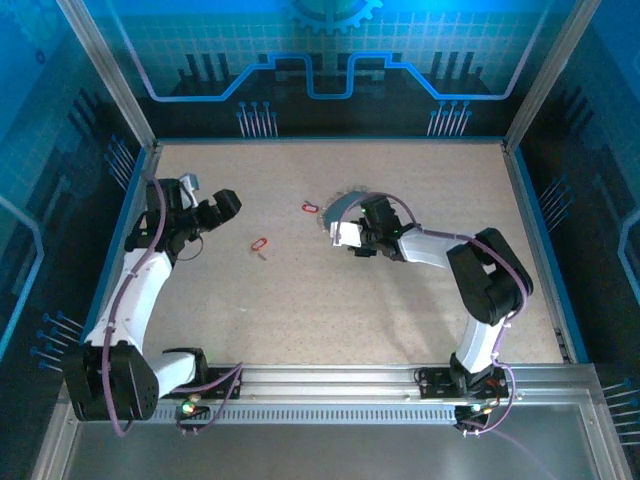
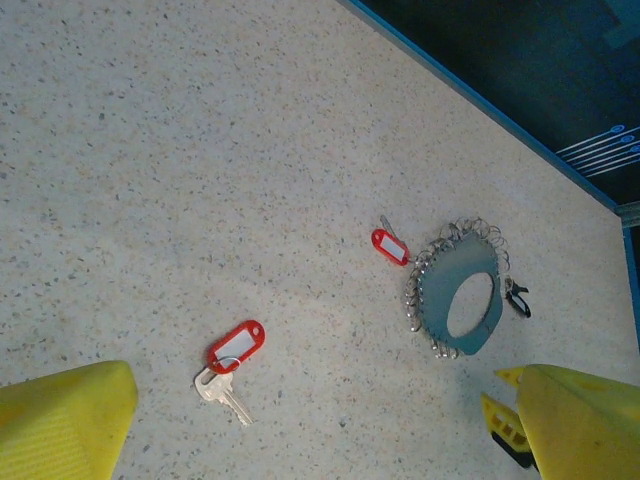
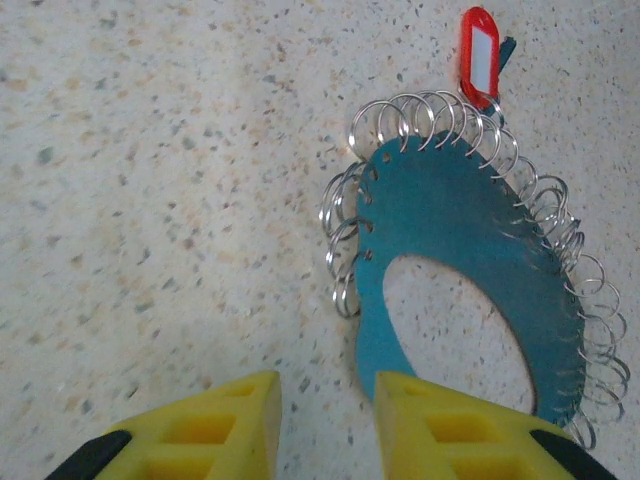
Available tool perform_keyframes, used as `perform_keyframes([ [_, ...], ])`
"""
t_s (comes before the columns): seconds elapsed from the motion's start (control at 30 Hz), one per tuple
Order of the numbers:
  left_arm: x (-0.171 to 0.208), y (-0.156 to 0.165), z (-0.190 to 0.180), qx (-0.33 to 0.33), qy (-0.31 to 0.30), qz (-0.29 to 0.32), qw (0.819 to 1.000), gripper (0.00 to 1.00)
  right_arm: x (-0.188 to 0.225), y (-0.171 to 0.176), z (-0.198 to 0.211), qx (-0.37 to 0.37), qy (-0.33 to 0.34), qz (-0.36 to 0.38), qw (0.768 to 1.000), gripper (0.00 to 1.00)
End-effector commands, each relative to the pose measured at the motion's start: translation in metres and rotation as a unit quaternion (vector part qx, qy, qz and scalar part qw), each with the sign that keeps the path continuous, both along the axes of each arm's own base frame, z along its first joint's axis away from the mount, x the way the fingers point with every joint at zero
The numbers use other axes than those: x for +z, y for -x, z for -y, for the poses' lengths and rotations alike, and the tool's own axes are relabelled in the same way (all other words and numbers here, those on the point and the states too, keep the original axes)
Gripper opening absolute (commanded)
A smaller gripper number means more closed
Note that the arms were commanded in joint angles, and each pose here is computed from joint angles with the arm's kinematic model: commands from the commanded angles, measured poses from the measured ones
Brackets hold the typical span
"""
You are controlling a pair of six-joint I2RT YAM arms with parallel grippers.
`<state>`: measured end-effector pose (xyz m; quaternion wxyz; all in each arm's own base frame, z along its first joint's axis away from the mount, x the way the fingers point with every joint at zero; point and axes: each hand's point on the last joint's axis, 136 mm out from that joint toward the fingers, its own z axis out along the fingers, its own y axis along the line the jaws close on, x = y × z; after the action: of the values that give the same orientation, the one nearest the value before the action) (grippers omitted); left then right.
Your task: Put the keys on the keyring
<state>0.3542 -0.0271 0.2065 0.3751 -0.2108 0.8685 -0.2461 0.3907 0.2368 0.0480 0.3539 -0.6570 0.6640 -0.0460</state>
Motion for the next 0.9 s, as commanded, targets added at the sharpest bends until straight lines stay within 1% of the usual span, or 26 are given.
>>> perform_keyframes([
  [0.0, 0.001, 0.001, 0.003, -0.002, 0.021, -0.006, 1.0, 0.99, -0.007, -0.009, -0.012, 0.009, -0.008, -0.013, 1.0, 0.31],
  [0.2, 0.003, 0.001, 0.001, -0.002, 0.014, -0.002, 1.0, 0.99, -0.025, -0.02, -0.022, 0.019, 0.017, -0.016, 1.0, 0.3],
  [0.37, -0.001, 0.002, 0.001, -0.001, 0.013, -0.01, 1.0, 0.99, -0.034, -0.021, -0.019, 0.016, 0.03, -0.025, 0.999, 0.23],
  [0.43, 0.001, 0.002, 0.001, -0.004, 0.012, -0.008, 1.0, 0.99, -0.034, -0.021, -0.018, 0.011, 0.024, -0.022, 0.999, 0.21],
  [0.57, -0.001, 0.003, 0.001, -0.002, 0.011, -0.012, 1.0, 0.99, -0.03, -0.02, -0.017, 0.007, 0.02, -0.019, 1.0, 0.12],
  [0.73, -0.001, 0.003, 0.001, -0.003, 0.012, -0.015, 1.0, 0.99, -0.02, -0.015, -0.014, 0.009, 0.017, -0.012, 1.0, 0.08],
  [0.87, 0.002, 0.003, 0.001, -0.008, 0.008, -0.011, 1.0, 0.99, -0.005, -0.001, -0.012, 0.015, 0.007, -0.015, 1.0, 0.07],
])
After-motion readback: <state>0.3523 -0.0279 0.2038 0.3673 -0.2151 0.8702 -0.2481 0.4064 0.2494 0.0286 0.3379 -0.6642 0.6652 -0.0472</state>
